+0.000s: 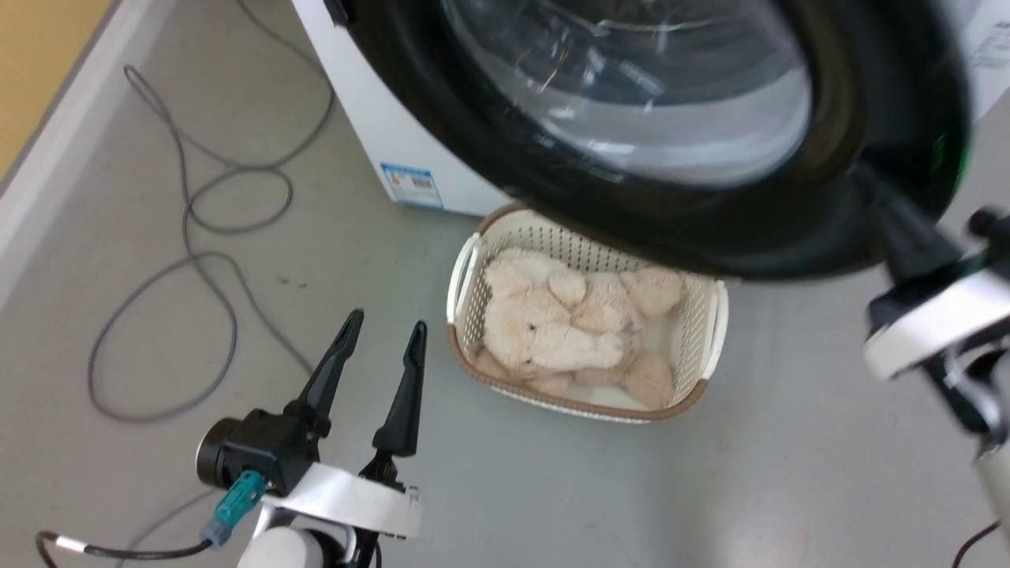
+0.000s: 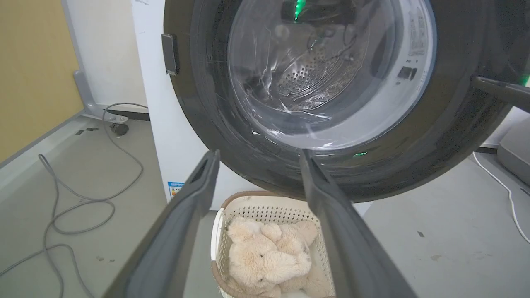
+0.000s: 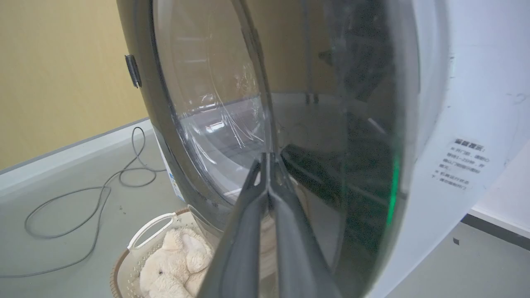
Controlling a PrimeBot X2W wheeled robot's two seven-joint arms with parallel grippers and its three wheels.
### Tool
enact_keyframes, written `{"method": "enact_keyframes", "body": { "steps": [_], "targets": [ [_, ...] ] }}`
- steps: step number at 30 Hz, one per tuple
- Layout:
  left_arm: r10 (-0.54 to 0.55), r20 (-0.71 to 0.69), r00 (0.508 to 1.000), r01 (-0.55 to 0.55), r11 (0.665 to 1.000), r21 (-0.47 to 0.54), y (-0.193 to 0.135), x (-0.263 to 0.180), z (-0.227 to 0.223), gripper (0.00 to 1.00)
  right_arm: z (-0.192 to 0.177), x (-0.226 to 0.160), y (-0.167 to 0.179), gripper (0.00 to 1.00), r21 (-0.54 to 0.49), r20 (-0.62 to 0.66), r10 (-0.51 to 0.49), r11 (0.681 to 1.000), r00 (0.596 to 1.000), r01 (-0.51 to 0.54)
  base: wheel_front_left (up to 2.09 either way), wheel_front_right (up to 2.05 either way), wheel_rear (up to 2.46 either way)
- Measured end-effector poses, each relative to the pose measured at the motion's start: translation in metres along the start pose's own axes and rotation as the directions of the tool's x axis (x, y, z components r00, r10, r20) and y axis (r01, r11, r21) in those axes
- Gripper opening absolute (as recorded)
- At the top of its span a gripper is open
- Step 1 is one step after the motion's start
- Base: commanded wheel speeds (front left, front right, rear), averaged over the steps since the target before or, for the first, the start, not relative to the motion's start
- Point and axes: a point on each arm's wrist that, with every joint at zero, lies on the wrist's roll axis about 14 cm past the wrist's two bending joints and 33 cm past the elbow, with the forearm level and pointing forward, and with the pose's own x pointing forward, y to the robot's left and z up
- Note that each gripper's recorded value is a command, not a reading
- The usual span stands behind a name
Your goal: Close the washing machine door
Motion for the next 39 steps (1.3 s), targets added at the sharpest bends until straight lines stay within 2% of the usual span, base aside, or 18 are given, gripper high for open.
{"method": "enact_keyframes", "body": {
  "steps": [8,21,28,32,39],
  "targets": [
    [0.006,-0.023,1.000,-0.006,1.000,0.002,0.004,0.018,-0.012,1.00,-0.002,0.040,-0.041,0.00,0.034,-0.011,-0.079,0.996,0.997,0.079,0.00,0.00,0.00],
    [0.036,-0.056,0.998,-0.036,0.999,0.005,0.015,0.029,-0.027,1.00,-0.002,0.092,-0.072,0.00,0.077,-0.018,-0.133,0.988,0.991,0.134,0.00,0.00,0.00],
    [0.047,-0.055,0.997,-0.047,0.999,0.004,0.017,0.027,-0.026,1.00,-0.008,0.097,-0.070,0.00,0.109,-0.037,-0.149,0.982,0.988,0.153,0.00,0.00,0.00],
    [0.048,-0.038,0.998,-0.048,0.999,0.005,0.017,0.027,-0.020,1.00,0.002,0.093,-0.070,0.00,0.112,-0.011,-0.161,0.980,0.987,0.161,0.00,0.00,0.00],
    [0.048,0.006,0.999,-0.048,0.999,0.002,0.014,0.019,-0.002,1.00,0.025,0.063,-0.060,0.00,0.081,0.042,-0.162,0.984,0.986,0.158,0.00,0.00,0.00]
  ]
}}
